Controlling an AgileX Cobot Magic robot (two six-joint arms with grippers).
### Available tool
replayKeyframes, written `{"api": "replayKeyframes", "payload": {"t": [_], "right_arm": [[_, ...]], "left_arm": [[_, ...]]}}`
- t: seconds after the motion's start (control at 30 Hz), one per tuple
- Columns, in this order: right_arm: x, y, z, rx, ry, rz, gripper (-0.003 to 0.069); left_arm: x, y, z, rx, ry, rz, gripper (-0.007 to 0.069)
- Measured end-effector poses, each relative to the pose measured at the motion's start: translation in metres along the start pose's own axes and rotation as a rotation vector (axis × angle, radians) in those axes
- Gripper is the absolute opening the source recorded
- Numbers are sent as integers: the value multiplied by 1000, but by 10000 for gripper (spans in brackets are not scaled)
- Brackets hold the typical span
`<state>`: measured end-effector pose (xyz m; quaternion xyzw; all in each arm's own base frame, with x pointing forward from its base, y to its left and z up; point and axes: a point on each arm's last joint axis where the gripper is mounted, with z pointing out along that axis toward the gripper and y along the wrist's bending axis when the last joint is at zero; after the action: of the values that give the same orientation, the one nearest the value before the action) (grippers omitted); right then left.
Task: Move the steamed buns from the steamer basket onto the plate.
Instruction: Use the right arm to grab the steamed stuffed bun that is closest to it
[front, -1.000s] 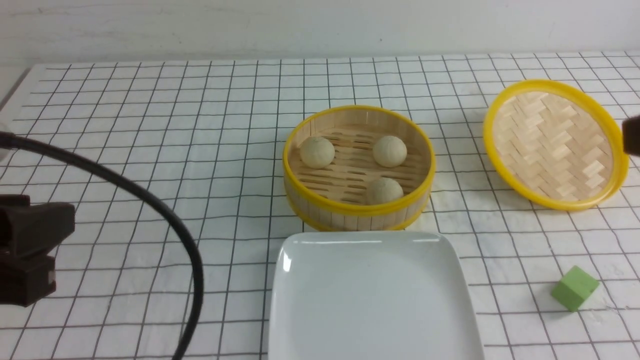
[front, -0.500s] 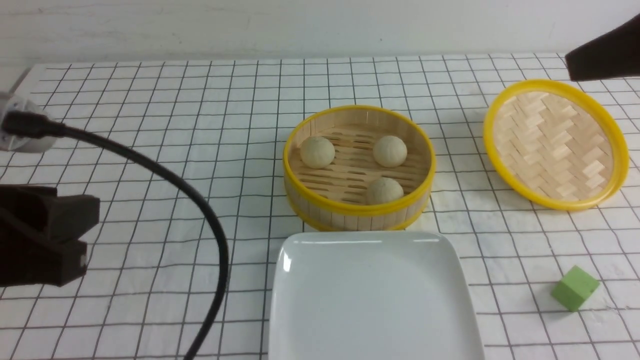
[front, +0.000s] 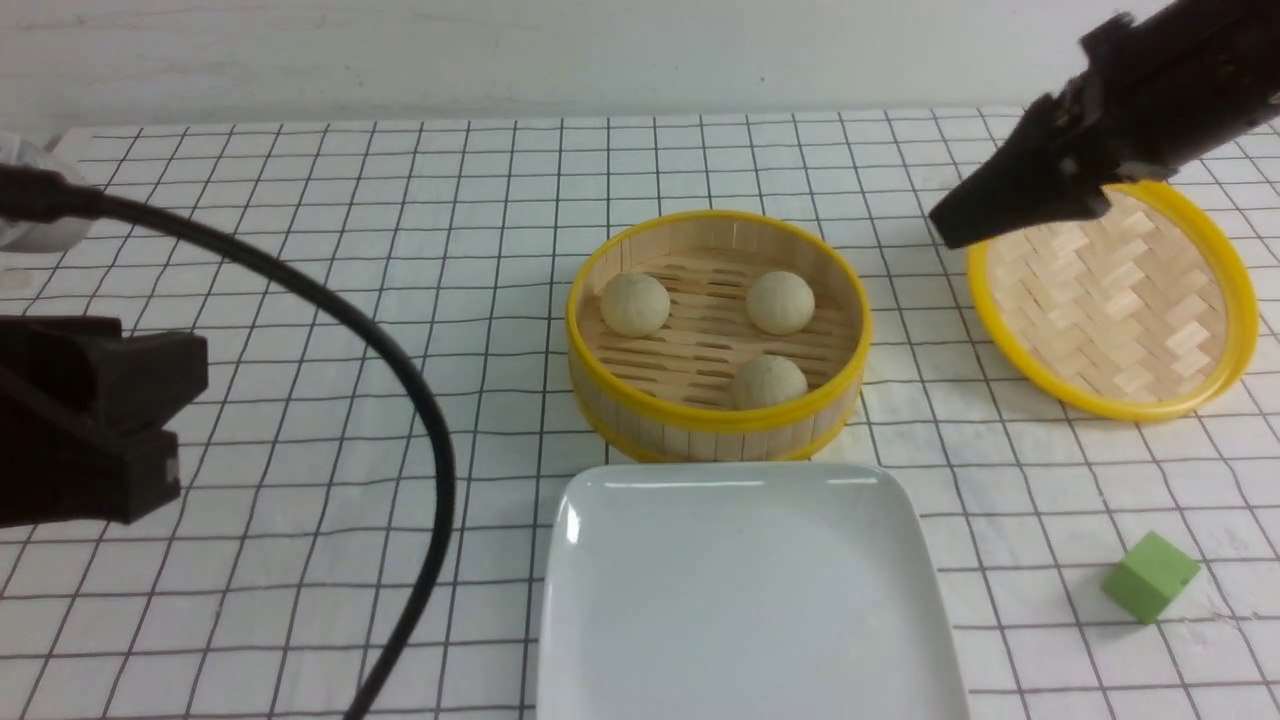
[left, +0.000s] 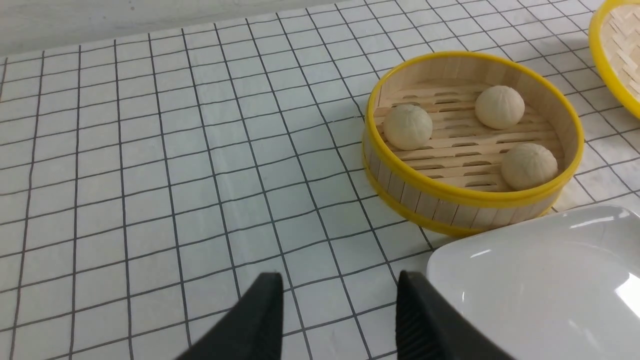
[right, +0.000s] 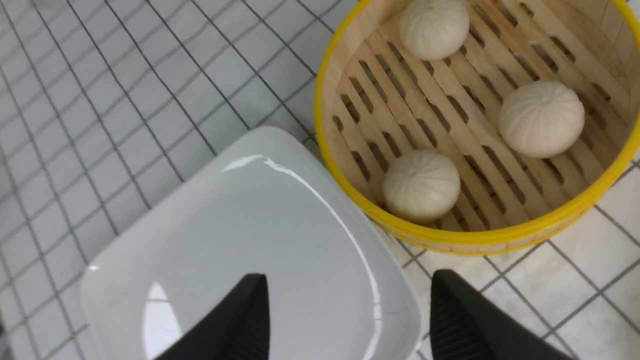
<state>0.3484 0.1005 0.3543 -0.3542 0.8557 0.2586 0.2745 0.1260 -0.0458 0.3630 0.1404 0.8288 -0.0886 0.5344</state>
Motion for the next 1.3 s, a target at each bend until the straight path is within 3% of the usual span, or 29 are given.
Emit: {"api": "replayKeyframes", "payload": {"t": [0.2,0.37,0.57,1.0,1.3], "right_arm": [[-17,-7,38,127,35,-40,430],[-29,-10,62,163,51,-56,430],[-43,-34,93,207,72,-21,420],[-28,-81,163,219,191,8,420],[-26,-83,182,225,177,2,420]], "left_arm": [[0,0,0,1,-1,-2,337],[0,0,0,1,-1,-2,337],[1,0,0,4,9,-10,337],[3,0,0,3,31,-10,337],[3,0,0,3,35,-10,337]]}}
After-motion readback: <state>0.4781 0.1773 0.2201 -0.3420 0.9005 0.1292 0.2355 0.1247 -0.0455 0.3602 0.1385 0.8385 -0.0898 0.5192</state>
